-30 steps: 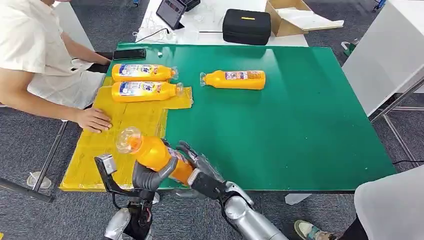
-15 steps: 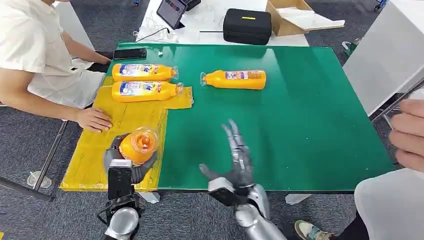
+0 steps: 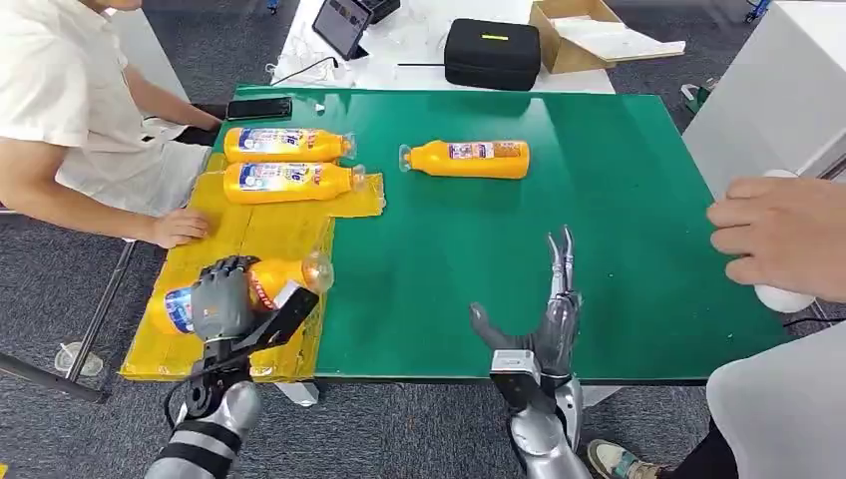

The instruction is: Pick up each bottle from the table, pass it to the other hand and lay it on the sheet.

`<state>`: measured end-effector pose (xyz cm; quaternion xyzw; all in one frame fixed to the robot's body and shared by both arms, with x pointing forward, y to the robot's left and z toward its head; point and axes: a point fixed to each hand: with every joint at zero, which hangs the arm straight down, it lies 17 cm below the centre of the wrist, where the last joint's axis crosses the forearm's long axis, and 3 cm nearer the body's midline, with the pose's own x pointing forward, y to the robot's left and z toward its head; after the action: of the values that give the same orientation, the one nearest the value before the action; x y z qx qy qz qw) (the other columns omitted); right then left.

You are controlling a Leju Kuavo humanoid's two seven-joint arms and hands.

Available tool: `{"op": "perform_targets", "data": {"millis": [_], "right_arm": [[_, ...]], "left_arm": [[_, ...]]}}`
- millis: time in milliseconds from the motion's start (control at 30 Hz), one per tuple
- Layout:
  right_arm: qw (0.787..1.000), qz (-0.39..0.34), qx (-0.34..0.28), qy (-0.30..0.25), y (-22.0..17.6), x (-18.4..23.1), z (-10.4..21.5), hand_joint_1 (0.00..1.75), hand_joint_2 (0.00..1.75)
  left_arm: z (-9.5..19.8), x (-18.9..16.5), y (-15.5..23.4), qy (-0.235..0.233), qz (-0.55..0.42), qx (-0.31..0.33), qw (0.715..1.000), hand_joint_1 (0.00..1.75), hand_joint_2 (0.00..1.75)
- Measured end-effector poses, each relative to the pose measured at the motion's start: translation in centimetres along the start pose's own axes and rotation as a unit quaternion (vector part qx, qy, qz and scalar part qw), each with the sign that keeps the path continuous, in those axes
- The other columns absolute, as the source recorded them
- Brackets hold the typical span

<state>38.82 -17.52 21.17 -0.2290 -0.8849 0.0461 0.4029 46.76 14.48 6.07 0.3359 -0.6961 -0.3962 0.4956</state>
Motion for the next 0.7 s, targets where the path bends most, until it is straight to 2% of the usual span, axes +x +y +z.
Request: {"op": "perform_targets", "data": {"millis": [100,133,167,200,233,700], "right_arm": [[1.0,-0.012,0.008,0.005,0.8,-0.1,0.0,0.0,1.75],[1.0,-0.015,0.011,0.006,1.1,0.0,0.0,0.0,1.75],[1.0,-0.015,0.012,0.006,1.2,-0.1,0.0,0.0,1.75],[1.0,-0.018,0.014,0.008,1.5,-0.1,0.1,0.0,1.75],[1.0,-0.02,0.015,0.009,1.6,-0.1,0.1,0.0,1.75],[0.997,-0.044,0.057,0.03,4.7,-0.9,1.8,0.0,1.75]], "left_arm": [[-0.3,-0.4,-1.9,0.003,0.009,-0.045,0.999,1.75,1.75],[-0.3,-0.6,-2.3,0.005,0.01,-0.053,0.999,1.55,1.75],[-0.4,-0.7,-2.3,0.005,0.01,-0.056,0.998,0.99,1.75],[-0.4,-0.8,-2.8,0.006,0.012,-0.068,0.998,0.07,1.75],[-0.6,-0.8,-3.1,0.006,0.012,-0.076,0.997,0.0,1.75],[0.3,-1.3,-7.1,0.005,0.029,-0.202,0.979,0.0,1.75]]}}
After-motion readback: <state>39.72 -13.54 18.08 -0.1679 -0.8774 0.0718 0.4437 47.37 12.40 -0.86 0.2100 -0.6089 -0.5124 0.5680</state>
